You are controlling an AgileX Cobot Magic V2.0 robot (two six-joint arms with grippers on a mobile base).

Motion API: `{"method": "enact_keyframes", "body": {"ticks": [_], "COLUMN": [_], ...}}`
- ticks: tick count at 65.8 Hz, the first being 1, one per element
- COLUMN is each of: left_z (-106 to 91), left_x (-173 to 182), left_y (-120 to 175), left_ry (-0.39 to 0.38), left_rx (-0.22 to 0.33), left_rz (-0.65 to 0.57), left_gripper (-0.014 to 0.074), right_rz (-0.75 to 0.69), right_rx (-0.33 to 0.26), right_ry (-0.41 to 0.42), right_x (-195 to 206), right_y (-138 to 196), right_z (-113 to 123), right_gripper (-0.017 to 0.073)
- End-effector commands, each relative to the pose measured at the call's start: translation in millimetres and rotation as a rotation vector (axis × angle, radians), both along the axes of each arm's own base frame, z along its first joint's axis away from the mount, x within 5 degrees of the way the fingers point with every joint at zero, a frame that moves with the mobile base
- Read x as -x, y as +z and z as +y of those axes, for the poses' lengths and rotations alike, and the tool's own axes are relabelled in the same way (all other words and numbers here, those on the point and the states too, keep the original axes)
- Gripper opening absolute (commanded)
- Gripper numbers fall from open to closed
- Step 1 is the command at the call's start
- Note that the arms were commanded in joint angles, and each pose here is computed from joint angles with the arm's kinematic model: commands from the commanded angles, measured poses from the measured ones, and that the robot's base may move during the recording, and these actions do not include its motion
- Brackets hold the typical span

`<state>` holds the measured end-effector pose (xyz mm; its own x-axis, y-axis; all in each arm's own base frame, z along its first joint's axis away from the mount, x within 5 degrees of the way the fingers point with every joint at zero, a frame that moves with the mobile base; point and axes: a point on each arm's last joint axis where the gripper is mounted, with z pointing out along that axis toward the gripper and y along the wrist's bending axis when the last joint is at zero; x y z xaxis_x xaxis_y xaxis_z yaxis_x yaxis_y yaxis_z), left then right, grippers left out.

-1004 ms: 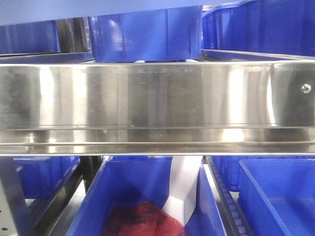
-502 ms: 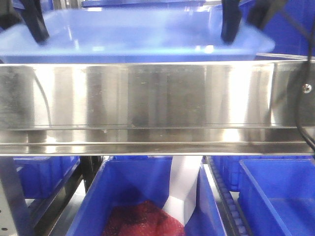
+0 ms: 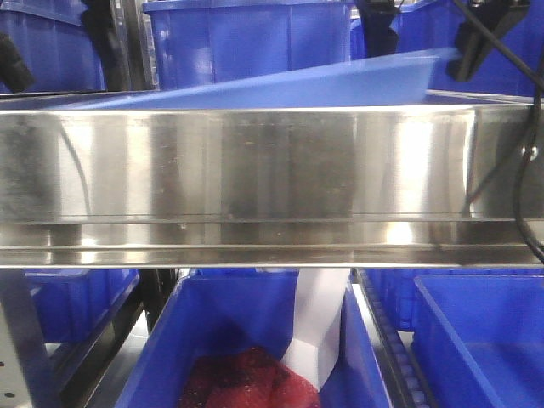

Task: Grab blue tray and place on right shelf
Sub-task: 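Lower the tray with both grippers onto the upper shelf rollers, then open both grippers and release the tray on the shelf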

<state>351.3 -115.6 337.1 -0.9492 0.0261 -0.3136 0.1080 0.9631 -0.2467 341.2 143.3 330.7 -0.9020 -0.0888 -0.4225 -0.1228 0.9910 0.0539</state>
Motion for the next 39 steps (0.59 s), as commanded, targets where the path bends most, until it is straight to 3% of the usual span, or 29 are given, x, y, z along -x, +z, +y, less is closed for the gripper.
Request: {"method": "enact_keyframes", "body": {"ticks": [1,10,15,21,30,39], "left_z": [-2.5,-2.3,-2.0,-1.0,6.7,22.1], "left_x": [13,30,47,73,120,169], "left_y": [35,55,75,99,127,131], "left_ry": [-0.007,-0.03,-0.052,-0.072,-0.098,-0.111], "left_rx": [0.063,0.025,-0.014,-0.021,0.042,0.102], "left_rz": [-0.105,-0.185,-0.269,-0.378,-0.53,-0.656], "left_gripper": [0.0576,0.0576,0.0576,0.0551,0.0398,0.0198], "right_rz": [-0.139,-0.206,-0.252,-0.309,-0.381,-0.462], "right_rx": [-0.025,-0.055,-0.075,-0.099,-0.128,-0.145], "right_ry": [0.014,0.014,0.014,0.02,0.025,0.053], "right_x": [12,26,39,59,94,134], "right_y": [40,62,76,90,97,94], "right_z": [-7,-14,-19,-26,-42,-59], "right_gripper": [0.0622,0.0622,0.0621,0.0588,0.0421,0.0174]}}
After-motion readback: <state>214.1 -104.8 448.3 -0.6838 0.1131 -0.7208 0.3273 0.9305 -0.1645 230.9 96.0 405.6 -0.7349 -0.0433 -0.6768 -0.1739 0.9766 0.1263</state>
